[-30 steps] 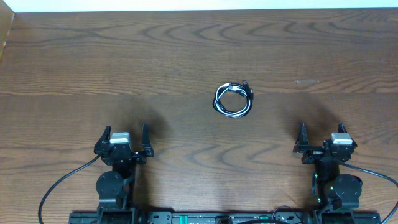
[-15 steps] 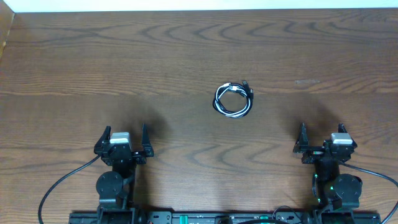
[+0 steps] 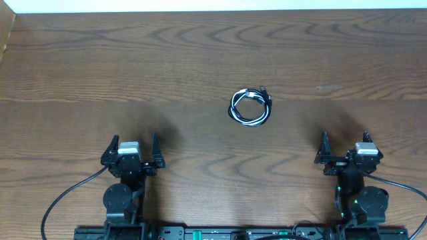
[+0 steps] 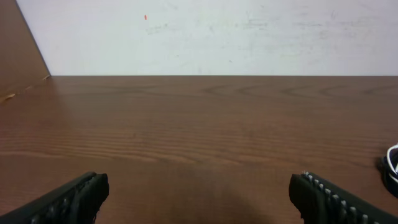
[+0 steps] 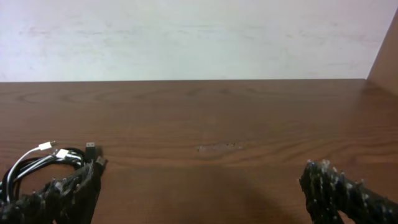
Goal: Untangle cables
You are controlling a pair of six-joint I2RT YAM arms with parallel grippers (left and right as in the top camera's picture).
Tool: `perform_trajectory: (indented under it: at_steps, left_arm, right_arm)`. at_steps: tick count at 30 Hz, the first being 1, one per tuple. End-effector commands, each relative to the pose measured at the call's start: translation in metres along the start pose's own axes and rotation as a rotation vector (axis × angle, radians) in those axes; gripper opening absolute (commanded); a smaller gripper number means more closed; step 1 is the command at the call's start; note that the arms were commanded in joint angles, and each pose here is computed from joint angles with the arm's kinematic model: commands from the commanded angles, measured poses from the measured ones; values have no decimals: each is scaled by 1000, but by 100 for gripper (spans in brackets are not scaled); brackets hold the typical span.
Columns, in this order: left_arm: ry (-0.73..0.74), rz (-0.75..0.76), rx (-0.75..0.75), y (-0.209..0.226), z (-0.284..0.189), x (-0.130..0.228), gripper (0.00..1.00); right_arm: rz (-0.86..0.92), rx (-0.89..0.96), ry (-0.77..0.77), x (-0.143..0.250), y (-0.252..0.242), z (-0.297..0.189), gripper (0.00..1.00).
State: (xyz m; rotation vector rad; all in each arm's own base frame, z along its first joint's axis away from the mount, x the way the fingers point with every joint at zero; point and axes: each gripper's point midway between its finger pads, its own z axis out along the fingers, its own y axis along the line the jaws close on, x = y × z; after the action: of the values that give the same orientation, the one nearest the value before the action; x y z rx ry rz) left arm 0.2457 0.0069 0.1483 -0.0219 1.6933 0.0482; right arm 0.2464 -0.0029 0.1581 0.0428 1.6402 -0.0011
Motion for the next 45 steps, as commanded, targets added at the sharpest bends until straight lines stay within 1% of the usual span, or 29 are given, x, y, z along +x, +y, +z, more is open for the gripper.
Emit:
perform_trajectory:
  at_steps: [1, 32, 38, 42, 45]
  left_arm:
    - [61, 18, -41, 7, 1, 18, 98]
    - [43, 15, -37, 7, 1, 14, 98]
    - [24, 3, -37, 7, -4, -4, 98]
    - [59, 5, -16, 5, -21, -30, 98]
    - [88, -9, -15, 5, -29, -42, 98]
  right_arm:
    - [-16, 15, 3, 1, -3, 0, 99]
    - [-16, 15, 3, 1, -3, 0, 99]
    - [-16, 15, 3, 1, -3, 0, 99]
    - [-16, 15, 3, 1, -3, 0, 99]
    - [-16, 15, 3, 1, -3, 0, 99]
